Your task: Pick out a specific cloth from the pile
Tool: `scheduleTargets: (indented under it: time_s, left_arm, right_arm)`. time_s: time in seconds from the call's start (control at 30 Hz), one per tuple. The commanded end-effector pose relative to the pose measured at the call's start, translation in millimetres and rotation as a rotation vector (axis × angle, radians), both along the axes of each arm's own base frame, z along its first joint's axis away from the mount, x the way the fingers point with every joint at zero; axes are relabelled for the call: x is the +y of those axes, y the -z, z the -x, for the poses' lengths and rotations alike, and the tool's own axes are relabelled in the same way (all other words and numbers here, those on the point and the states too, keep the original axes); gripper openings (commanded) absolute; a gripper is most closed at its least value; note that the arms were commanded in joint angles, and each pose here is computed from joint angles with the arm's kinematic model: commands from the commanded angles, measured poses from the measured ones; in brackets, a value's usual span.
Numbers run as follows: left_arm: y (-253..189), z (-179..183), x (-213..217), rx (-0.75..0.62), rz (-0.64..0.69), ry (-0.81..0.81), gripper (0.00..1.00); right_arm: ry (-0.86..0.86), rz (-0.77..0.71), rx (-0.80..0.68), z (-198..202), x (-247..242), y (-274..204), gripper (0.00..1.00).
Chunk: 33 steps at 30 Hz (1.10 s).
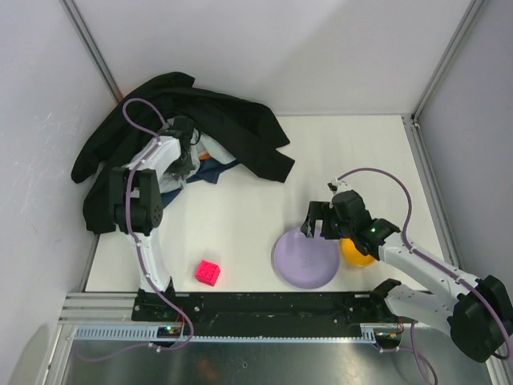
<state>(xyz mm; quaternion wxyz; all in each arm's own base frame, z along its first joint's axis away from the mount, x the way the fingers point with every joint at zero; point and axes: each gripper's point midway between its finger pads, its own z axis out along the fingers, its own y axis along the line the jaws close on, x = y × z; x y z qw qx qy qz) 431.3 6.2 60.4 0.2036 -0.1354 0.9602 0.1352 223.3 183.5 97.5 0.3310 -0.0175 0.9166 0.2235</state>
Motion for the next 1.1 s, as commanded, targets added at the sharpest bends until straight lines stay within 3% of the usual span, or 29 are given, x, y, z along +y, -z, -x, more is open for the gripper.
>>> scheduleTargets:
  time_s: [0.0,0.23,0.57,0.8,1.07]
  left_arm:
    - [-62,-17,-5,-0.175,0.051,0.022,0.01]
    - [-170,-31,-20,-0.451,0.149,0.028,0.01]
    - [-257,-26,10,-0.72,0.052,-0.097,0.01]
    - [-265,-29,36,-0.819,-0.023,-0.189,0.01]
    - [-204,-55,62,-0.727,-0.131,-0.292,0.01]
  right_arm:
    - [-0.007,-0.025,-0.037,-8,8,-10,0.99]
    - [-0.055,-0.062,-0.026,-9,21,-9,0.99]
    - [-0.044,-0.058,-0.019,-10,20,-6,0.99]
    - [-0.044,-0.054,-0.026,-10,19,-7,0.99]
    - [-0.051,-0.066,-0.028,-13,23,-9,0.99]
